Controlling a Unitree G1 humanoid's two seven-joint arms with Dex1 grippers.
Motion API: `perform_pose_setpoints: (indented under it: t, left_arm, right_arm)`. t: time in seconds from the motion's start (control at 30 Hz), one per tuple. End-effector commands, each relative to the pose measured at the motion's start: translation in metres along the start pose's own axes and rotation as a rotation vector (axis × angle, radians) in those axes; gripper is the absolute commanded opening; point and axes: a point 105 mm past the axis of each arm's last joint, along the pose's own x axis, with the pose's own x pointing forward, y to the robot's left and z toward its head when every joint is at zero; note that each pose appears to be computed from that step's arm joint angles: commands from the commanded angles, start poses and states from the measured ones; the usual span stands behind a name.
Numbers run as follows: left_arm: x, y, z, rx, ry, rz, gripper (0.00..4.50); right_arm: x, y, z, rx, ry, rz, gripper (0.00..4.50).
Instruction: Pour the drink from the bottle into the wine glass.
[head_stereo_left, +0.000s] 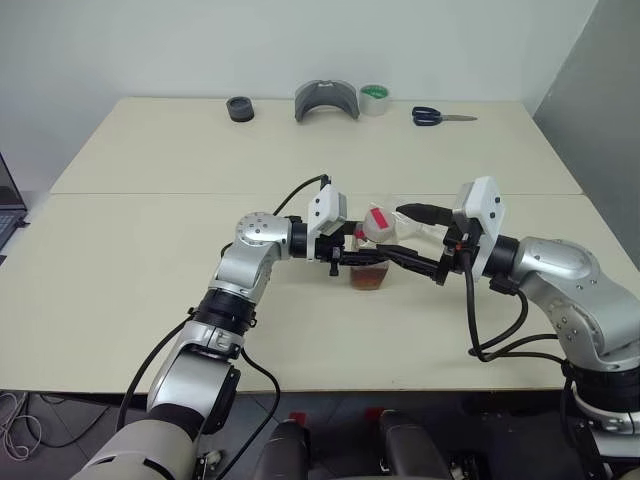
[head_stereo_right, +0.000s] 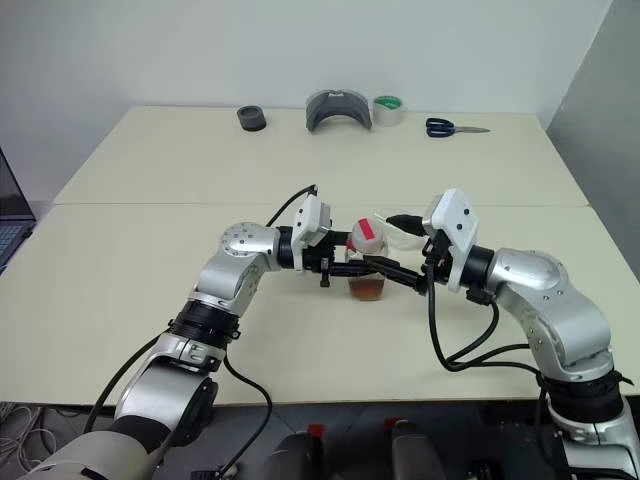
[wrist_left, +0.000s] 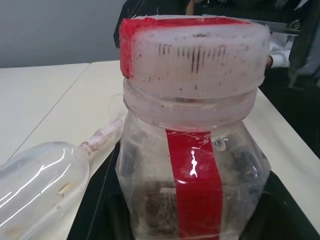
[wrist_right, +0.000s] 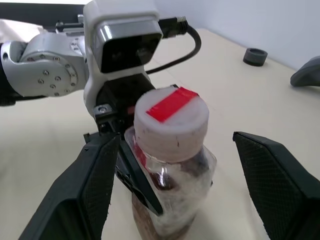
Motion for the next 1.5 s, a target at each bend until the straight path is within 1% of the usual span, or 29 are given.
perform_pose_setpoints:
  t: [0.03, 0.13, 0.3, 0.47, 0.67, 1.5]
  left_arm:
    - [0.000, 0.001, 0.023, 0.048, -0.064, -0.015, 1.80]
    - [0.000, 0.002, 0.023, 0.046, -0.062, -0.020, 1.80]
    - [0.000, 0.002, 0.023, 0.049, -0.058, -0.025, 1.80]
    - [-0.001, 0.002, 0.022, 0.050, -0.055, -0.021, 1.80]
    - [-0.002, 0.002, 0.021, 0.050, -0.050, -0.021, 1.80]
    - [-0.004, 0.000, 0.018, 0.057, -0.035, -0.027, 1.80]
  right_arm:
    - [0.005, 0.004, 0.016, -0.040, -0.062, -0.073, 3.82]
    - [0.010, 0.000, 0.017, -0.026, -0.074, -0.115, 3.82]
    - [0.013, -0.002, 0.012, -0.046, -0.044, -0.131, 3.82]
    - [0.010, -0.006, 0.006, -0.073, -0.011, -0.145, 3.82]
    - [0.005, -0.012, 0.008, -0.061, -0.018, -0.177, 3.82]
    - [-0.009, -0.015, 0.007, -0.009, -0.018, -0.208, 3.82]
